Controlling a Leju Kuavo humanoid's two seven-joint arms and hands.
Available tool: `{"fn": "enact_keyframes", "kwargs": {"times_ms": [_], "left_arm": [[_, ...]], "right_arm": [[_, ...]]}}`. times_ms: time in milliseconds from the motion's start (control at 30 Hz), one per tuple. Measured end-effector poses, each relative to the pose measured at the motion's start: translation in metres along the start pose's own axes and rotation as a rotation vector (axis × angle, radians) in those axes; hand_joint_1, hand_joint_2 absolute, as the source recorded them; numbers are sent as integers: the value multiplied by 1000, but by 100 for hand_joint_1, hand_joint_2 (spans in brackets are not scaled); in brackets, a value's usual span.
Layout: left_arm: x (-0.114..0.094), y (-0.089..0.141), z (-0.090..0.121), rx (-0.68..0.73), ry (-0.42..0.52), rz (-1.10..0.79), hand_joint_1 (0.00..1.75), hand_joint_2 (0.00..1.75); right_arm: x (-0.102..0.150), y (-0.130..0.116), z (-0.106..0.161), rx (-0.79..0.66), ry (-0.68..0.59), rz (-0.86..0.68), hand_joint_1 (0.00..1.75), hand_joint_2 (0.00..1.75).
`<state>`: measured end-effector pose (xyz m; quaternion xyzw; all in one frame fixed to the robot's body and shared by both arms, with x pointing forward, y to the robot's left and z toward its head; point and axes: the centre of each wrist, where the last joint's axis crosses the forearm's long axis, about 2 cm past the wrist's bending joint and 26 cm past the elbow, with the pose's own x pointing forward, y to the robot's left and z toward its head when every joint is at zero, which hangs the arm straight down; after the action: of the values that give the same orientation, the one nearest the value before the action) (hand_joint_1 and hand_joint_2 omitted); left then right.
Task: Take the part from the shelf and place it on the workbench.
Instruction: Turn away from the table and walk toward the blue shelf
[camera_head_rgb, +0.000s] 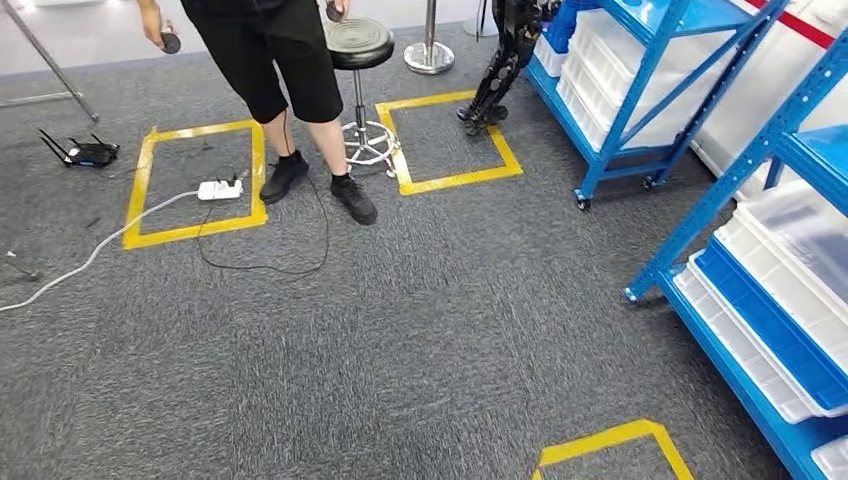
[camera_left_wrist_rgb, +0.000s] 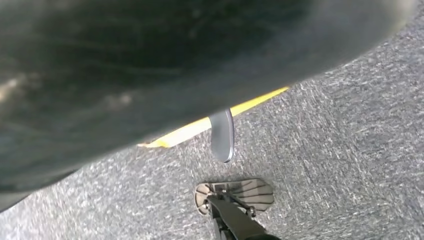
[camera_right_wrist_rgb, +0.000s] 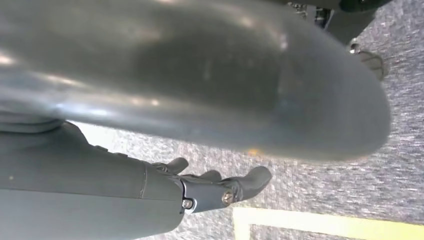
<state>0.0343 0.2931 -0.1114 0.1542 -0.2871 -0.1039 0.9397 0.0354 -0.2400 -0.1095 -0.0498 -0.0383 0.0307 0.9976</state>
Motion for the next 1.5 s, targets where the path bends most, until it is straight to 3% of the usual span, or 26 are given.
{"fn": "enact_keyframes", "kwargs": {"times_ms": [1500], "left_arm": [[-2, 3, 0, 18, -4, 3, 0, 0]], "right_arm": [[8, 6, 2, 16, -45, 74, 0, 0]]}}
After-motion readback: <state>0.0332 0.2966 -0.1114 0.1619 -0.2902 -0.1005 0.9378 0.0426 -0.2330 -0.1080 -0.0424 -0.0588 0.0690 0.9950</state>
